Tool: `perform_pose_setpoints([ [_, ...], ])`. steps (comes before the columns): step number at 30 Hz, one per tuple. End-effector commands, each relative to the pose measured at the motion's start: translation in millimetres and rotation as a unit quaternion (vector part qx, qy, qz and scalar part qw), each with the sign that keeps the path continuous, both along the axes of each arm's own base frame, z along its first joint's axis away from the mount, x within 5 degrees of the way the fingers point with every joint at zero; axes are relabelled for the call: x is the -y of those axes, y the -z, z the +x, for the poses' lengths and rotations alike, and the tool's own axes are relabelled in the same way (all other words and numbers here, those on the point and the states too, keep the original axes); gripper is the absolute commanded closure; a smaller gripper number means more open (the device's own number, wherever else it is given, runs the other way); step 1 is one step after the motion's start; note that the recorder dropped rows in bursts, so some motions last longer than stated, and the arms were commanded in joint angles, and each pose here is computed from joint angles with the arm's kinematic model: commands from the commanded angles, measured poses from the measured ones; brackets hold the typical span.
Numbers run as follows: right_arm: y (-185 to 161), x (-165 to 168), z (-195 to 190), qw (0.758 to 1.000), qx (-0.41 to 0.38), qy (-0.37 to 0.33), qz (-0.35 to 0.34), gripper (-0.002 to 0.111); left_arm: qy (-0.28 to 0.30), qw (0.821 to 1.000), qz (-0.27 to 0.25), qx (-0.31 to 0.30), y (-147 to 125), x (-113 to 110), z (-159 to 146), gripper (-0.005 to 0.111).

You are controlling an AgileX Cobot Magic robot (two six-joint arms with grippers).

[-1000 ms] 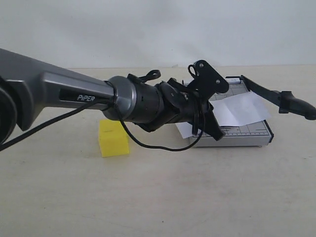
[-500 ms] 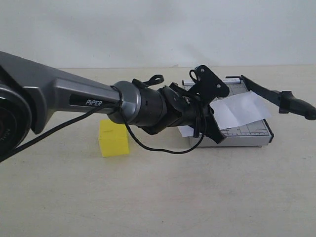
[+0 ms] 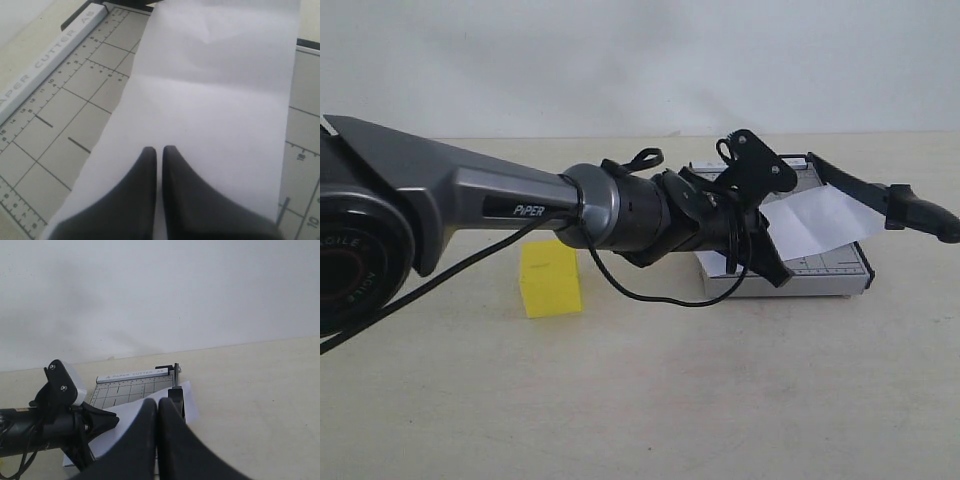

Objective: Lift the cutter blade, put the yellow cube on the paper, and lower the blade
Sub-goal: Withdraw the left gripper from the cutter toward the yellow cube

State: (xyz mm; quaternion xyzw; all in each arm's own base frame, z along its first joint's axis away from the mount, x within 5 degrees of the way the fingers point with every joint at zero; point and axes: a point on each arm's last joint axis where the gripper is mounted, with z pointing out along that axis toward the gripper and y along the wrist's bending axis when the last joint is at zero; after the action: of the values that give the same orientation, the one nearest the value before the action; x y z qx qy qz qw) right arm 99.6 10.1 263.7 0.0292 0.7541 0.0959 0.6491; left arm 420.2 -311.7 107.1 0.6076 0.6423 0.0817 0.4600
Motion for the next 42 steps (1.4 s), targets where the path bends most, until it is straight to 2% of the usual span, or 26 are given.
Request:
perform_pose_setpoints([
  [1,0.0,0.2,-0.6,1.0,0.002,0.001,-0.002,0.108,0.001,1.0,-0.007,-0.008,2.4,3.7,-1.5,0.102],
  [7,0.0,0.2,-0.6,1.0,0.002,0.001,-0.002,0.108,0.001,1.0,-0.011,-0.003,-3.9,3.8,-1.3,0.102],
  [17,-0.1,0.4,-0.5,1.0,0.003,0.002,-0.002,0.108,0.014,0.999,-0.015,0.036,-44.7,0.0,-2.9,0.102],
  [20,-0.1,0.4,-0.5,1.0,0.003,0.002,-0.002,0.108,0.023,0.999,0.007,0.049,-47.7,-5.2,-5.5,0.102],
  [25,-0.1,0.4,-0.5,1.0,0.003,0.002,-0.002,0.108,0.008,0.999,0.024,0.036,-39.7,-21.9,-9.4,0.102],
  [29,-0.1,0.4,-0.5,1.0,0.003,0.002,-0.002,0.108,-0.005,0.999,0.037,0.018,-34.2,-41.5,-15.2,0.102],
  [31,-0.1,0.4,-0.5,1.0,0.003,0.002,-0.002,0.108,-0.036,0.998,0.043,0.019,-39.2,-60.3,-18.7,0.102],
  [33,-0.1,0.4,-0.5,1.0,0.003,0.002,-0.002,0.108,-0.107,0.994,0.031,0.006,-51.6,-95.9,-28.7,0.102],
  [34,-0.1,0.4,-0.5,1.0,0.003,0.002,-0.002,0.108,-0.121,0.992,0.031,-0.002,-54.2,-108.0,-33.6,0.102],
  [36,-0.1,0.4,-0.5,1.0,0.003,0.002,-0.002,0.108,-0.156,0.988,0.008,-0.01,-76.0,-132.9,-50.0,0.102],
  [38,-0.1,0.4,-0.5,1.0,0.003,0.002,-0.002,0.108,-0.166,0.986,-0.015,0.012,-108.7,-147.9,-66.6,0.1],
  [40,-0.3,0.6,-0.5,1.0,0.003,0.003,-0.002,0.108,-0.186,0.981,-0.044,0.034,-137.4,-161.3,-83.7,0.088],
  [42,-0.4,0.7,-0.4,1.0,0.004,0.004,-0.002,0.108,-0.225,0.97,-0.082,0.049,-162.3,-173.5,-98.1,0.067],
])
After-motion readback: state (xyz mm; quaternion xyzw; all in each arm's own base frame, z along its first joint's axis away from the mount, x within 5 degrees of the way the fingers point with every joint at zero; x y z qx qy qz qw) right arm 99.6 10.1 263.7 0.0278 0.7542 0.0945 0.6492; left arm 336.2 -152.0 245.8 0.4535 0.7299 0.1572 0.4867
